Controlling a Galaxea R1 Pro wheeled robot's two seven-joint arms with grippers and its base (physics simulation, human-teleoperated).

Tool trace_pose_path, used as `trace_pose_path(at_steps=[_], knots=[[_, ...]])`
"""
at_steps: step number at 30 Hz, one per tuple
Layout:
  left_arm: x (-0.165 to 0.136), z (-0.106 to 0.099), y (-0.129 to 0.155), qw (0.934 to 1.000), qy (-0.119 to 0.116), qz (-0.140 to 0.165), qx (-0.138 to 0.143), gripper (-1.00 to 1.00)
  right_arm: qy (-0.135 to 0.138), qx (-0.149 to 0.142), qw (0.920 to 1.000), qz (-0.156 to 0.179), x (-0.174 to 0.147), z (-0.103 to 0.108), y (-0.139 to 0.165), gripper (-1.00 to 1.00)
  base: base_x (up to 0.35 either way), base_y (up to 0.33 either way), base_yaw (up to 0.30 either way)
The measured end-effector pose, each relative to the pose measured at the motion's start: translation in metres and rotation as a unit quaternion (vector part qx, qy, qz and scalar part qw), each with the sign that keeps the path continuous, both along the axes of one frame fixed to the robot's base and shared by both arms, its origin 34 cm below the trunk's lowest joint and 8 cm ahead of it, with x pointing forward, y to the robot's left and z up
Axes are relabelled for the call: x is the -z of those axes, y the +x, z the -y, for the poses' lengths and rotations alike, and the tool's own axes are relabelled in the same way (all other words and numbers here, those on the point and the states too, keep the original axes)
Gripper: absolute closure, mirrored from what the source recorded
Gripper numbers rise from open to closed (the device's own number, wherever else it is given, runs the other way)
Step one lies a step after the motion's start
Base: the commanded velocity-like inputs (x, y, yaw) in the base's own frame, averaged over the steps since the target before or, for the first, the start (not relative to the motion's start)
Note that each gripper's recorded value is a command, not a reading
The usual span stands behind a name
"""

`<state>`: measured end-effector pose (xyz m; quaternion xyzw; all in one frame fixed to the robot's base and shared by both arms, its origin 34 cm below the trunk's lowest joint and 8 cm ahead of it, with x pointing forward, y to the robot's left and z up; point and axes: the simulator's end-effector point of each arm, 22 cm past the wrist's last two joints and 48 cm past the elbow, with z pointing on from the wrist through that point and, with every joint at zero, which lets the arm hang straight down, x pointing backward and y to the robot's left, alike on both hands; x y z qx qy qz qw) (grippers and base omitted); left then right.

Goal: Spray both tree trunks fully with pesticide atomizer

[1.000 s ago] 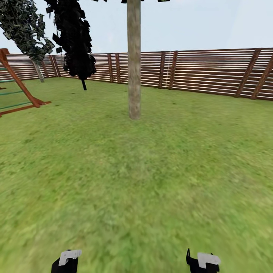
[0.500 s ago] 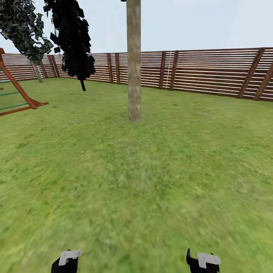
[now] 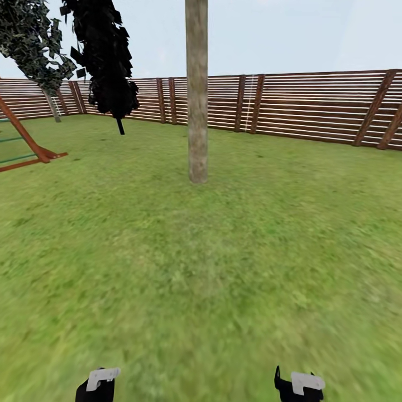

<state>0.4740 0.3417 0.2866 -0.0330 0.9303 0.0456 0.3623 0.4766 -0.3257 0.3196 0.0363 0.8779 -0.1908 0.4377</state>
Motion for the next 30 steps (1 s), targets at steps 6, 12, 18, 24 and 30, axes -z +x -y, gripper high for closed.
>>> trace_pose_path(at_steps=[6, 12, 18, 24, 30], knots=[[0.0, 0.0, 0.0, 1.0, 0.0, 0.0, 0.0, 1.0, 0.0, 0.0, 1.0, 0.0, -0.0001, 0.0, 0.0001, -1.0, 0.34, 0.0, 0.0], [0.0, 0.0001, 0.0, 1.0, 0.0, 0.0, 0.0, 1.0, 0.0, 0.0, 1.0, 0.0, -0.0002, 0.0, 0.0004, -1.0, 0.34, 0.0, 0.0], [-0.0001, 0.0, 0.0001, 1.0, 0.0, 0.0, 0.0, 1.0, 0.0, 0.0, 1.0, 0.0, -0.0001, 0.0, 0.0004, -1.0, 0.34, 0.0, 0.0], [-0.0001, 0.0, 0.0001, 1.0, 0.0, 0.0, 0.0, 1.0, 0.0, 0.0, 1.0, 0.0, -0.0001, 0.0, 0.0003, -1.0, 0.34, 0.0, 0.0], [-0.0001, 0.0, 0.0001, 1.0, 0.0, 0.0, 0.0, 1.0, 0.0, 0.0, 1.0, 0.0, -0.0002, 0.0, 0.0005, -1.0, 0.34, 0.0, 0.0]])
